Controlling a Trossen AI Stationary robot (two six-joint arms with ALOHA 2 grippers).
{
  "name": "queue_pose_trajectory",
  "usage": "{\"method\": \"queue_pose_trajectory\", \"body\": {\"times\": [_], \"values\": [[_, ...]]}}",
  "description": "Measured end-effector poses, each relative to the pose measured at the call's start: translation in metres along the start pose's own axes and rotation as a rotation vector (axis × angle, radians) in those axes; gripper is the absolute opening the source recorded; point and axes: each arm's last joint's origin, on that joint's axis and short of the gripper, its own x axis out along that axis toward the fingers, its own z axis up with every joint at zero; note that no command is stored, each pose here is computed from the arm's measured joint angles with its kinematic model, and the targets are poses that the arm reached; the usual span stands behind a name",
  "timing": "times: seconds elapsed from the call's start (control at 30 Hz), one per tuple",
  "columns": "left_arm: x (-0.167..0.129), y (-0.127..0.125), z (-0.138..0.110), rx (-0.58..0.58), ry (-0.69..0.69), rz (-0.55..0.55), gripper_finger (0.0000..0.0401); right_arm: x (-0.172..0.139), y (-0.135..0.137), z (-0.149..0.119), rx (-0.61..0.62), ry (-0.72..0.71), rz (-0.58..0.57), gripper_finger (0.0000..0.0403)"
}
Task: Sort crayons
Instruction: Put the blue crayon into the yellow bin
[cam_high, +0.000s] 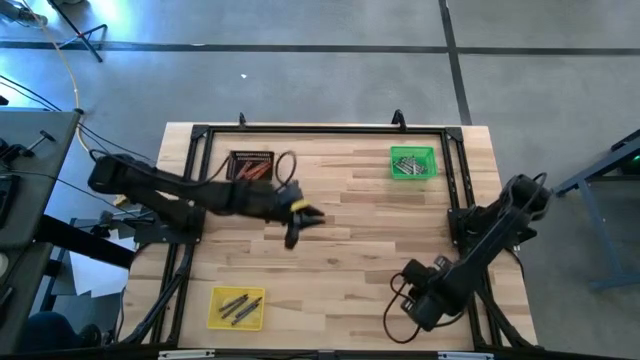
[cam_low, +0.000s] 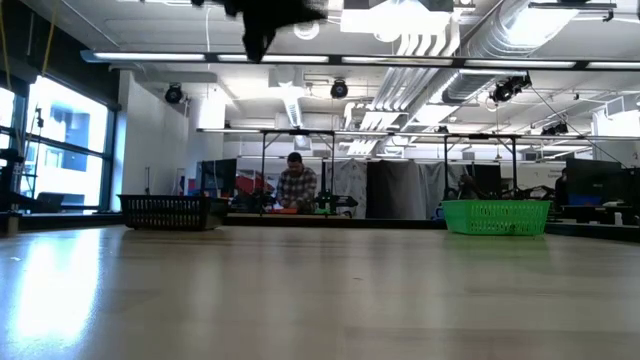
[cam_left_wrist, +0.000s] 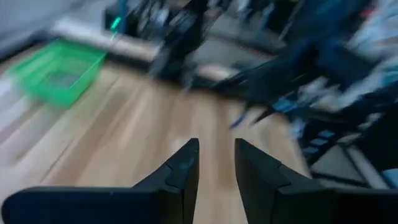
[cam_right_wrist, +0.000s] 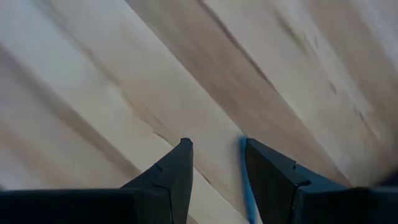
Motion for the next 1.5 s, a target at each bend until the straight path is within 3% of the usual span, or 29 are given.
{"method": "queue_pose_trajectory", "body": {"times": [0.13, 0.27, 0.63, 1.07, 1.5], "values": [[-0.006, -0.038, -0.003, 0.064, -0.084, -0.080, 0.0088, 0.017, 0.001, -0.006, -0.031, 0.137, -0.124, 0.0139], [-0.014, -0.067, -0.007, 0.110, -0.144, -0.133, 0.0087, 0.021, 0.001, -0.010, -0.112, 0.175, -0.151, 0.0139], [-0.033, -0.108, -0.024, 0.128, -0.160, -0.146, 0.0090, 0.041, -0.012, -0.012, -0.119, 0.206, -0.191, 0.0139], [-0.040, -0.120, -0.030, 0.139, -0.170, -0.123, 0.0090, 0.053, -0.011, -0.014, -0.144, 0.213, -0.120, 0.0139], [-0.040, -0.120, -0.030, 0.140, -0.170, -0.122, 0.0090, 0.056, -0.009, -0.007, -0.282, 0.200, -0.074, 0.0139]]}}
